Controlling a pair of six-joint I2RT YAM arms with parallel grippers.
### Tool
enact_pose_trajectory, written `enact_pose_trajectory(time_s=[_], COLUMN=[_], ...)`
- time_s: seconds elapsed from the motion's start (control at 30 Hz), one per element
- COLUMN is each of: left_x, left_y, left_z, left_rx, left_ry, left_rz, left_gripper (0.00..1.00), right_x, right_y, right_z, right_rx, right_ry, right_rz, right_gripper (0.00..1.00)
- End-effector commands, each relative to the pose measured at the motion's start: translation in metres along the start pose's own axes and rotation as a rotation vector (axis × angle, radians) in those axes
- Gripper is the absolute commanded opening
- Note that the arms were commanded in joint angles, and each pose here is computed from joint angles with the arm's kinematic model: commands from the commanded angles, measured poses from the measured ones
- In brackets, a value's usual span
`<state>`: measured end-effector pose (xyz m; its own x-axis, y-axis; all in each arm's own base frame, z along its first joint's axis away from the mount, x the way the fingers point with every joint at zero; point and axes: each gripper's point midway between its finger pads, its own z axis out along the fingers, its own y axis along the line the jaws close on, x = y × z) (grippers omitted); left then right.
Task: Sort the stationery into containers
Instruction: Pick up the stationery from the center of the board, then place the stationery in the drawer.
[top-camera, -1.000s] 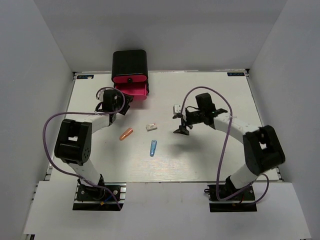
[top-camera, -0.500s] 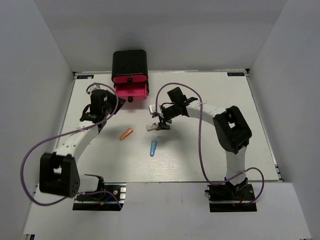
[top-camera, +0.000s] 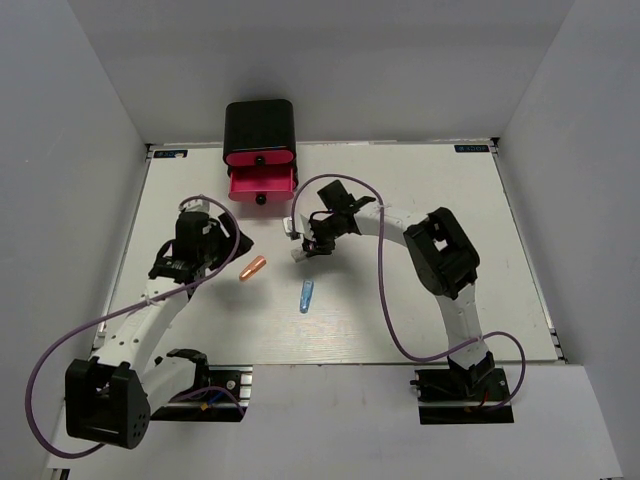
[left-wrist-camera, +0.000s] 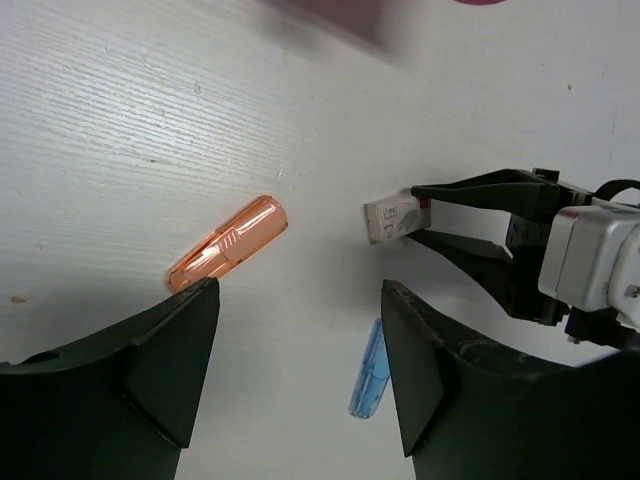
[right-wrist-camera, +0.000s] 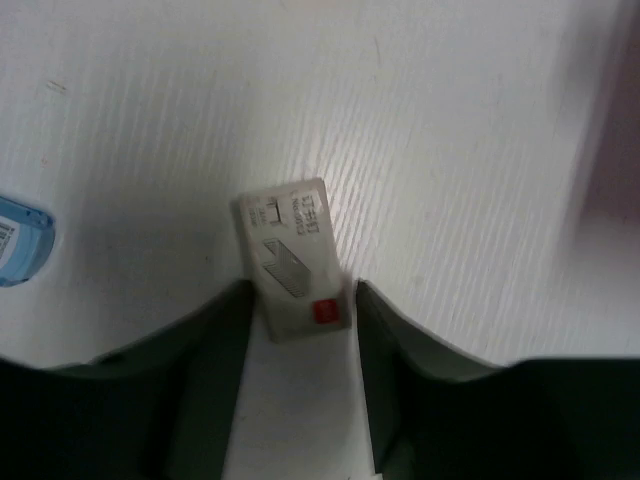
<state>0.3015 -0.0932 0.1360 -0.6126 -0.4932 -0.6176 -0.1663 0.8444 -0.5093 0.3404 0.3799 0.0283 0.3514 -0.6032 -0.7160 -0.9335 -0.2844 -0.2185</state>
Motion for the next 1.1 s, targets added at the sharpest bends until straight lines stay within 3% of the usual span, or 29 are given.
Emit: enact_pose_trajectory(time_s=[0.0, 0.07, 0.2, 0.27, 0.47, 0.53, 0.67, 0.77, 0.93, 1.07], left_x=[0.011, 0.018, 0.036, 0.042, 0.053, 0.056, 0.062, 0.056, 0.043, 0.023], left_y=[0.002, 0.005, 0.011, 0.015, 0.023, 0.018, 0.012, 0.0, -0.011, -0.026], left_z=[-0.001, 0.004, 0.012, 0.015, 0.02, 0.022, 0.027, 0.029, 0.032, 0.04], left_rx=[0.014, 0.01, 0.018, 0.007, -0.023, 0.011, 0.051, 0.103, 0.149, 0.201], left_ry=[0.042, 0.067, 0.124, 0.139, 0.15, 0.151, 0.147, 0.121, 0.079, 0.039], left_rz=[0.055, 0.063, 0.057, 0.046, -0.044, -0.124, -0.254, -0.33, -0.39, -0.45], left_gripper=[0.76, 0.76, 0.76, 0.76, 0.76, 0.7, 0.52, 0.46, 0.46, 0.46], right_x=[0.013, 0.011, 0.0, -0.022, -0.112, -0.132, -0.131, -0.125, -0.123, -0.113], right_y=[0.007, 0.011, 0.019, 0.011, -0.069, -0.105, -0.143, -0.17, -0.202, -0.214], right_z=[0.005, 0.003, -0.01, -0.022, -0.073, -0.088, -0.089, -0.091, -0.083, -0.07], right_rx=[-0.035, -0.063, -0.128, -0.108, 0.214, 0.348, 0.472, 0.561, 0.624, 0.651], right_ry=[0.062, 0.056, 0.045, 0.002, -0.162, -0.176, -0.153, -0.122, -0.097, -0.087], right_rz=[0.012, 0.005, 0.022, 0.052, -0.038, -0.049, -0.054, -0.063, -0.109, -0.124], right_gripper=[0.39, 0.19, 0.03, 0.01, 0.01, 0.01, 0.01, 0.03, 0.06, 0.23])
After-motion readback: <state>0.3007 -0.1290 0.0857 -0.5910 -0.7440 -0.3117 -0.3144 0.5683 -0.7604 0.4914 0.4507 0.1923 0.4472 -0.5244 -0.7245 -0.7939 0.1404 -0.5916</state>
